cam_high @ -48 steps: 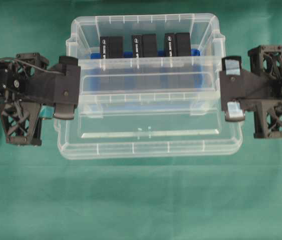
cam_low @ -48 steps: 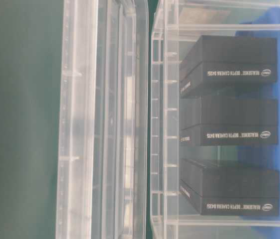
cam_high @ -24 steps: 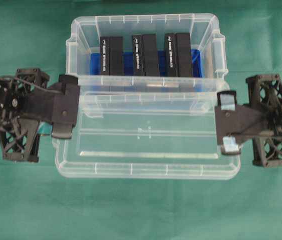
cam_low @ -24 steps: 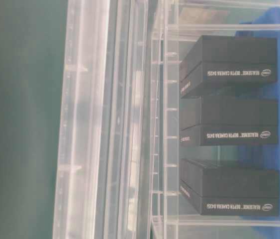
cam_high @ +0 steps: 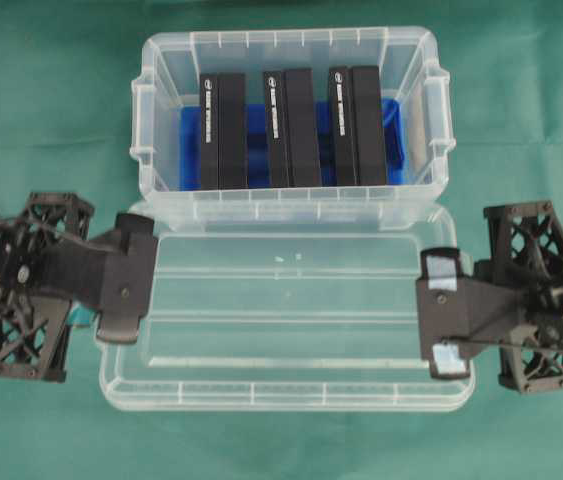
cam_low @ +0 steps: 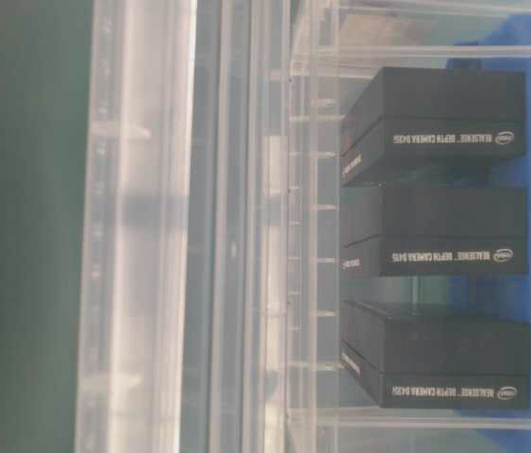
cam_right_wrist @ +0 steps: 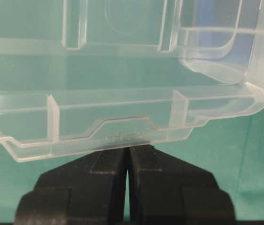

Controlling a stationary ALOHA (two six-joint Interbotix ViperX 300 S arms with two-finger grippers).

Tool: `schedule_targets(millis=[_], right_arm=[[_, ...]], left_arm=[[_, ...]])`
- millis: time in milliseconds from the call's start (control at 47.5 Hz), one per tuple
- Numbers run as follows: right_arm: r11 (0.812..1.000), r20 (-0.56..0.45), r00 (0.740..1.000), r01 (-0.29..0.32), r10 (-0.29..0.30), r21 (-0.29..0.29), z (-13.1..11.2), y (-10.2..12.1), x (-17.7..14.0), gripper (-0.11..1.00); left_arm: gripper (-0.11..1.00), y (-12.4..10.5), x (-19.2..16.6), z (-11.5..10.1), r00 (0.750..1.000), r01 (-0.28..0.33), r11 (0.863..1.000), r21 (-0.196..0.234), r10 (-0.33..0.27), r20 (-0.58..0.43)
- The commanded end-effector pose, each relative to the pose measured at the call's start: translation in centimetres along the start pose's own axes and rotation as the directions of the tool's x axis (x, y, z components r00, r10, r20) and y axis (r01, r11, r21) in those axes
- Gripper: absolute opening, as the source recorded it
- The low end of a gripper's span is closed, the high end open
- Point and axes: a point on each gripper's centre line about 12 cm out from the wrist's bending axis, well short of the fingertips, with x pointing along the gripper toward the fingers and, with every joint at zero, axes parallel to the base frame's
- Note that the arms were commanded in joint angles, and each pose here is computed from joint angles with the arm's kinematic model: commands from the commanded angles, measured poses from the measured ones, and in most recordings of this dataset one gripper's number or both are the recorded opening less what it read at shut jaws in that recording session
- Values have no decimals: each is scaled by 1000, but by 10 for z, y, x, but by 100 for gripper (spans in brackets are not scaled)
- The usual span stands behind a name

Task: Clamp the lid of the box with both arms, then lift and open it.
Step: 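Pull the held lid toward the front, off the box, then lower the lid onto the cloth in front of the box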

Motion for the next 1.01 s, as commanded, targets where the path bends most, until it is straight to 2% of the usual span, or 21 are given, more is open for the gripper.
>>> schedule_targets(millis=[0,147,273,421,988], right_arm=[[999,118,993,-19,15,26,27,5,-23,0],[1000,120,993,-26,24,17,30,18,-24,0],[1000,119,993,-17,15,19,30,26,-25,0],[1000,122,992,-6,4,21,29,33,-26,0],[1000,99,995,4,-6,19,25,39,-13,0]], left_arm=[[1,-2,-9,16,997,2,1000,-11,-1,80],[1,-13,-6,15,998,12,1000,-14,-11,68],[1,-23,-4,15,998,20,1000,-5,-20,62],[1,-30,-1,14,998,25,1000,-14,-24,56],[1,-35,5,13,997,-47,999,-28,48,64]])
